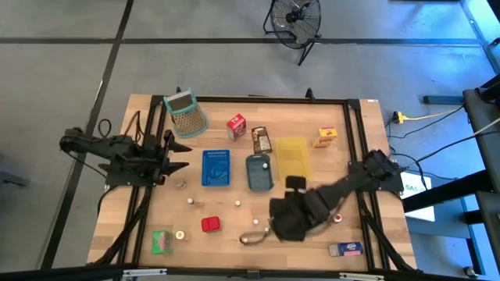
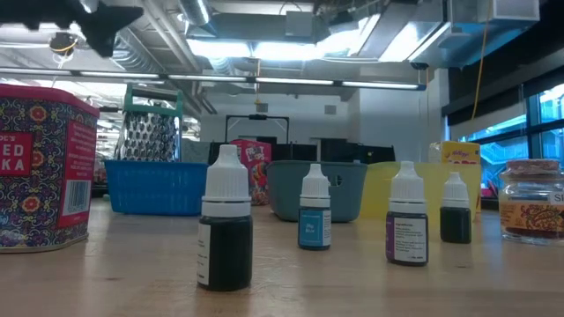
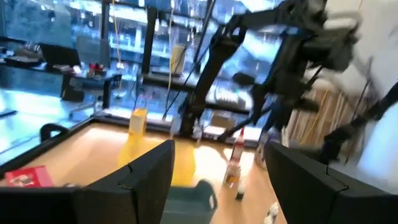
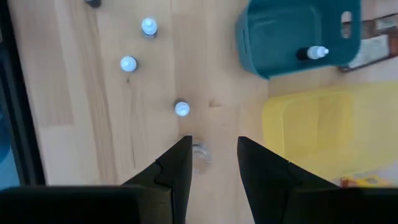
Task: Pick & Place Kitchen Items
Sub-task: Put the orange seasoning pack into the blue bin
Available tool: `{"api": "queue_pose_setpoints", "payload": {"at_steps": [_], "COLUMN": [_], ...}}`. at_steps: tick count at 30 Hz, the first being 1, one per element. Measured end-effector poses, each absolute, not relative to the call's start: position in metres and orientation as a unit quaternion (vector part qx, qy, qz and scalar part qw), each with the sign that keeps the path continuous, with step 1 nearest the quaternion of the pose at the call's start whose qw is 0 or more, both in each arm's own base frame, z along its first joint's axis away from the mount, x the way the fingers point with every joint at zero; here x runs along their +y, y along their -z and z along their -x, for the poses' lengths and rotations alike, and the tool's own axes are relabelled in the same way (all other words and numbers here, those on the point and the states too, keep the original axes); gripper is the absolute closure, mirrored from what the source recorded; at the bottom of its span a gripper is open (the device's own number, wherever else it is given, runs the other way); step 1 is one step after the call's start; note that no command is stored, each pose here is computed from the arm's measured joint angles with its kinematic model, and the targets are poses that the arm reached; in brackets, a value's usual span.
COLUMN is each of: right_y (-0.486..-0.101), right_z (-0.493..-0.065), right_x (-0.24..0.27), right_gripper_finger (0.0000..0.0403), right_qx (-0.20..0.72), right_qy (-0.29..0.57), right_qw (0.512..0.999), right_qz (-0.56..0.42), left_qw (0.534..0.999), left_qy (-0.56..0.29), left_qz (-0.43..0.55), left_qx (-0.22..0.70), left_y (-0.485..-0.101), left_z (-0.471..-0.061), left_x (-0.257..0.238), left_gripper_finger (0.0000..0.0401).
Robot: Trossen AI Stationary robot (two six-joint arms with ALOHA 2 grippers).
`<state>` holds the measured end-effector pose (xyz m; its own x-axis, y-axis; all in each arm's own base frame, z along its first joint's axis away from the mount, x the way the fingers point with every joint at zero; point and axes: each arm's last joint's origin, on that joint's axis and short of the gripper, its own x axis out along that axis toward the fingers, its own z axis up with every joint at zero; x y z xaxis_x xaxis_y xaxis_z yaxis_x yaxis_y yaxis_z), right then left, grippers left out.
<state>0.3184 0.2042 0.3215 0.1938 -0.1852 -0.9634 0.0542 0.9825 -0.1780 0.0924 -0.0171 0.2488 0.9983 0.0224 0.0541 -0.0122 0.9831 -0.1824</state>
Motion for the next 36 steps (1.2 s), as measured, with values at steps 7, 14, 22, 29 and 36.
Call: {"api": "queue_pose_setpoints", "payload": {"at_steps": [7,14,22,29,36], "right_y": [-0.311,-0.304,-0.305,-0.305,-0.307], "right_z": [-0.289,-0.275,-0.276,-0.267,-0.252], "right_x": [0.241,0.256,0.255,0.271,0.289], "right_gripper_finger": [0.0272,0.0272,0.0272,0.0272,0.0272], "right_qx": [0.543,0.47,0.446,0.428,0.406], "right_qy": [0.186,0.226,0.241,0.224,0.205], "right_qw": [0.816,0.847,0.856,0.872,0.889], "right_qz": [0.067,0.105,0.106,0.075,0.058], "left_qw": [0.996,0.969,0.943,0.902,0.87], "left_qy": [-0.034,-0.024,0.045,0.05,0.169], "left_qz": [0.015,-0.033,-0.079,-0.154,-0.196], "left_qx": [0.078,0.242,0.319,0.399,0.42], "left_y": [-0.297,-0.343,-0.378,-0.365,-0.333], "left_z": [-0.125,-0.172,-0.247,-0.304,-0.332], "left_x": [-0.023,-0.016,0.014,0.057,0.093], "left_gripper_finger": [0.0155,0.0157,0.0157,0.0158,0.0158]}}
